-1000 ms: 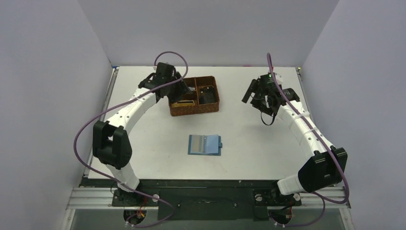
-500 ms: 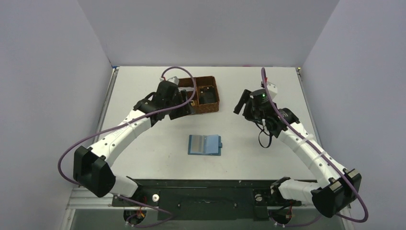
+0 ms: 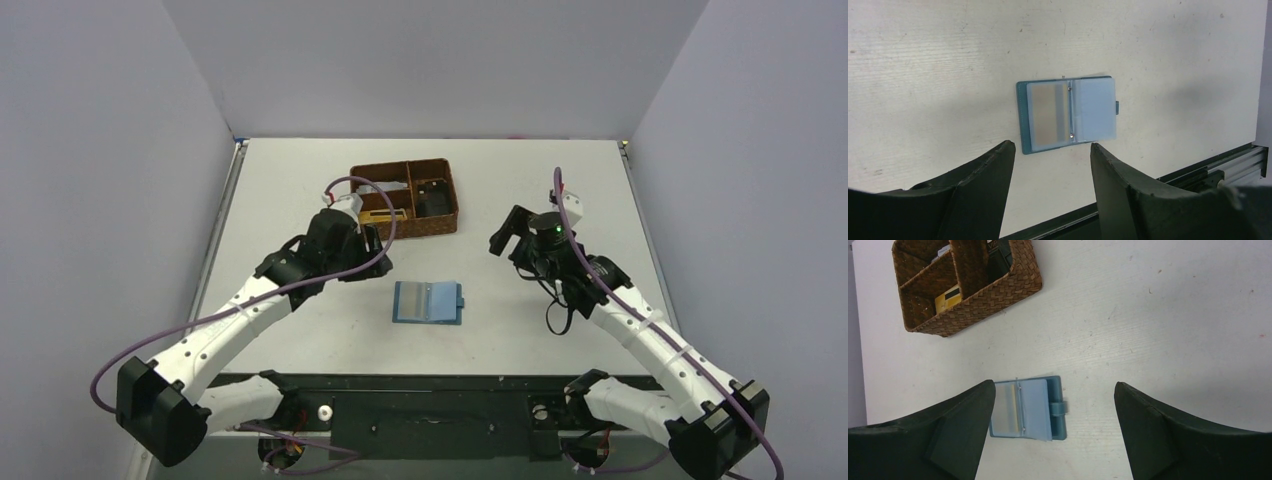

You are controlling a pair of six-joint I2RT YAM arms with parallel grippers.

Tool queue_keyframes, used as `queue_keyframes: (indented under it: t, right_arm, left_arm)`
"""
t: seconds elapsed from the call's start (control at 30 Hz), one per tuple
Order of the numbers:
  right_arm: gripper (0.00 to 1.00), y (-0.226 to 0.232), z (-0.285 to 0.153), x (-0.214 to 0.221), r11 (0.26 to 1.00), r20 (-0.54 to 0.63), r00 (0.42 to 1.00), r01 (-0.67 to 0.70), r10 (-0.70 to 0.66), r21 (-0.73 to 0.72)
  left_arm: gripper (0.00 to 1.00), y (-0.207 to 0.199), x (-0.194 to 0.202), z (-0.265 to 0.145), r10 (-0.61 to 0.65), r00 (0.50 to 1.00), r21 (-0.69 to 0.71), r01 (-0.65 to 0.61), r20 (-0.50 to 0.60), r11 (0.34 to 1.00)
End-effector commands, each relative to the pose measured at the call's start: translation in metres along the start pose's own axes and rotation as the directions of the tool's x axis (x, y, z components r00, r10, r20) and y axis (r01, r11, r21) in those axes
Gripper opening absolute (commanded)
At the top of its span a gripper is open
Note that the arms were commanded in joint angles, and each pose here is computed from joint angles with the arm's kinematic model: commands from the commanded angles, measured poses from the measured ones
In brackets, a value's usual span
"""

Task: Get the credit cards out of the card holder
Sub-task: Reset both arms

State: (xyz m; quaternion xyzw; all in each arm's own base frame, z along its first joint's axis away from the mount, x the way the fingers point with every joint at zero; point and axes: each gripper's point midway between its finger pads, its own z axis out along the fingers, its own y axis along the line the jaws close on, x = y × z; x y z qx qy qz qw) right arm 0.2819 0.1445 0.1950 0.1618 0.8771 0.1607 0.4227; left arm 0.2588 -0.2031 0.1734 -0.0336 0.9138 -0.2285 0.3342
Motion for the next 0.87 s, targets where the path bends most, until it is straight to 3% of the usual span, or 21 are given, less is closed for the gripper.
queue_keyframes:
  t: [0.0, 0.83]
  right_arm:
    - [0.85, 0.0128, -0.0038, -0.0125, 0.998, 0.062, 0.998, -0.009, 0.013, -0.062]
    - [0.85, 0.0081, -0.0113, -0.0123, 0.997, 0.076, 0.997, -0.016, 0.021, -0.071]
  left_arm:
    - [0.55, -0.0103, -0.0198, -0.0114, 0.029, 0.994, 0.055, -0.035, 0.108, 0.998]
    - [0.55, -0.0068, -0.0106, -0.0100, 0.019, 0.995, 0.071, -0.026, 0.100, 0.997]
